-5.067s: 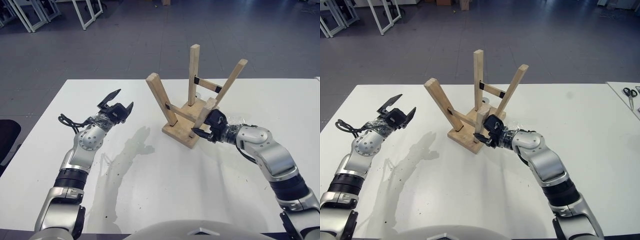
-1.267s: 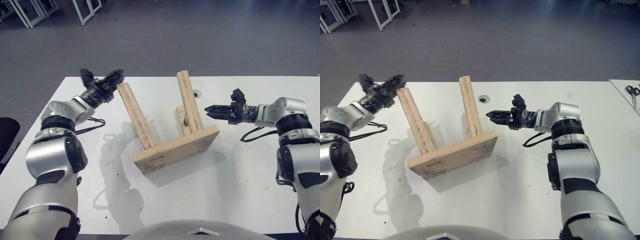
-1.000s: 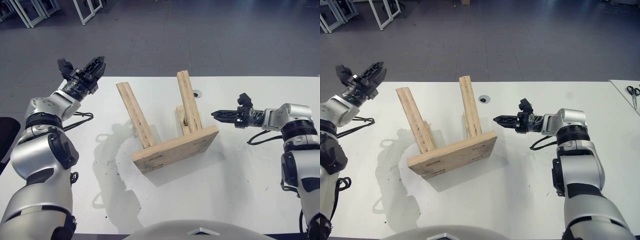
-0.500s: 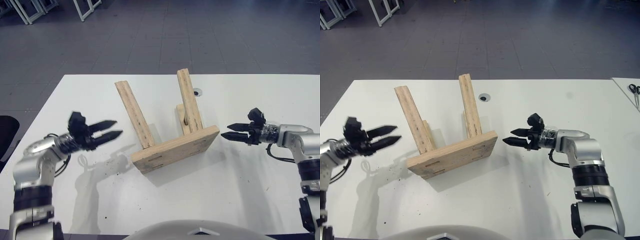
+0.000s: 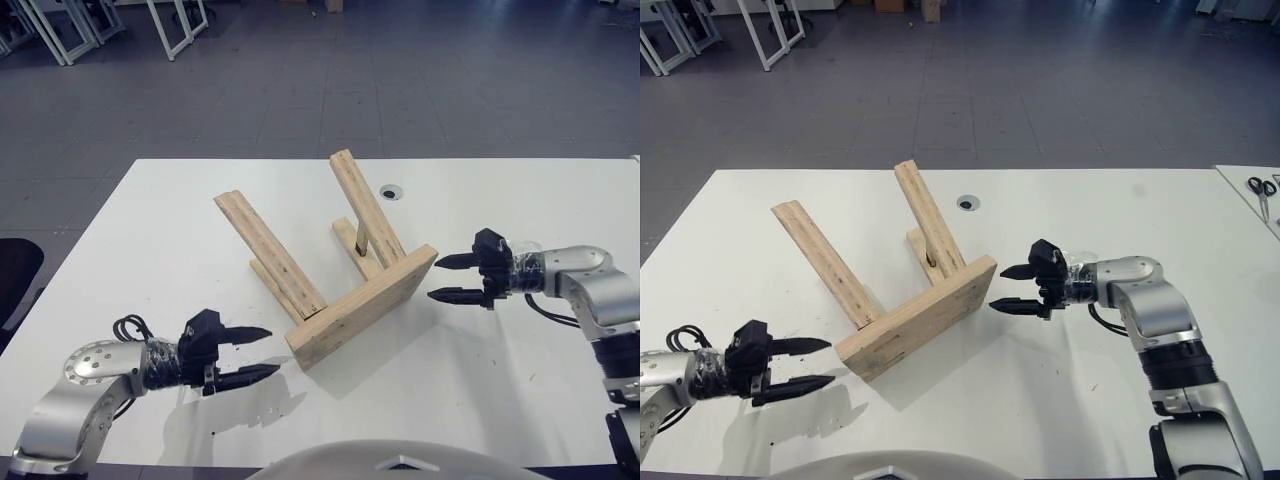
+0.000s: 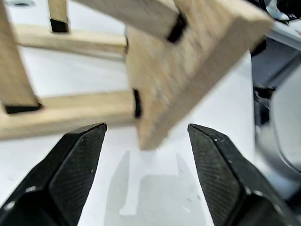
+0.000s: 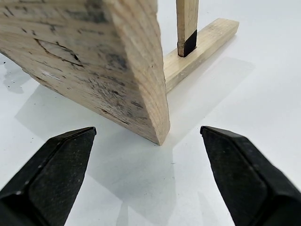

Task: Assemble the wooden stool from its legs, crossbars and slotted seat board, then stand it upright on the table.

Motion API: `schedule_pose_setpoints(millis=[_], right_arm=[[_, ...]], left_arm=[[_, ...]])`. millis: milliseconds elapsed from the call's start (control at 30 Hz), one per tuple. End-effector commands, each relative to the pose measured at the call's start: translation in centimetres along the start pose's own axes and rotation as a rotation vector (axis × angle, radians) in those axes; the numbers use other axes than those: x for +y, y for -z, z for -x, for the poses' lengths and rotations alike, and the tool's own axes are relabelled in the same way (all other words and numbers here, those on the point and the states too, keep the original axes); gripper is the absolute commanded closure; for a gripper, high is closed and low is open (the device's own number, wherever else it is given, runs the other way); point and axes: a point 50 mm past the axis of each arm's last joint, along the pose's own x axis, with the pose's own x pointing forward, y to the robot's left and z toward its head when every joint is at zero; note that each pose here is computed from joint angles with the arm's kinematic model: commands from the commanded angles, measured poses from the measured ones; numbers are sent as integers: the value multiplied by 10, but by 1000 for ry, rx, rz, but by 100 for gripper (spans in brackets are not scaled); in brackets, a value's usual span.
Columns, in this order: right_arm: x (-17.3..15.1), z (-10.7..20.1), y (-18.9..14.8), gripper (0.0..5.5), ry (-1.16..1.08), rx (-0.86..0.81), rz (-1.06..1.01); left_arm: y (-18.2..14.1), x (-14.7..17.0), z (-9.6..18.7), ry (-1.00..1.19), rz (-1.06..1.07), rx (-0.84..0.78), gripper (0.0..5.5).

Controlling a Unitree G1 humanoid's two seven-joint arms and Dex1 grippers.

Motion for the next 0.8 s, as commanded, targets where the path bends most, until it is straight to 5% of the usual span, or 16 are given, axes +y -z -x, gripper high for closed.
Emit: schedule_pose_setpoints(millis=[33,333,500,600,800], right_arm=[[-8,-8,-8,139,-6,-19,62],[-7,-36,-24,139,-143,-92,150],[7,-28,-18,139,-216,-79,156],[18,-20,-16,188,-241,-73,162],[26,-14,-4,206,-200,-47,151]], left_arm=[[-10,2,-5,9,-70,4,229],[-18,18,-42,-91,-169,-64,229],[-19,37,-29,-186,-190,-42,229],[-17,46,-16,-230,-193,-27,229],[-19,41,-9,-121,-188,-16,229]])
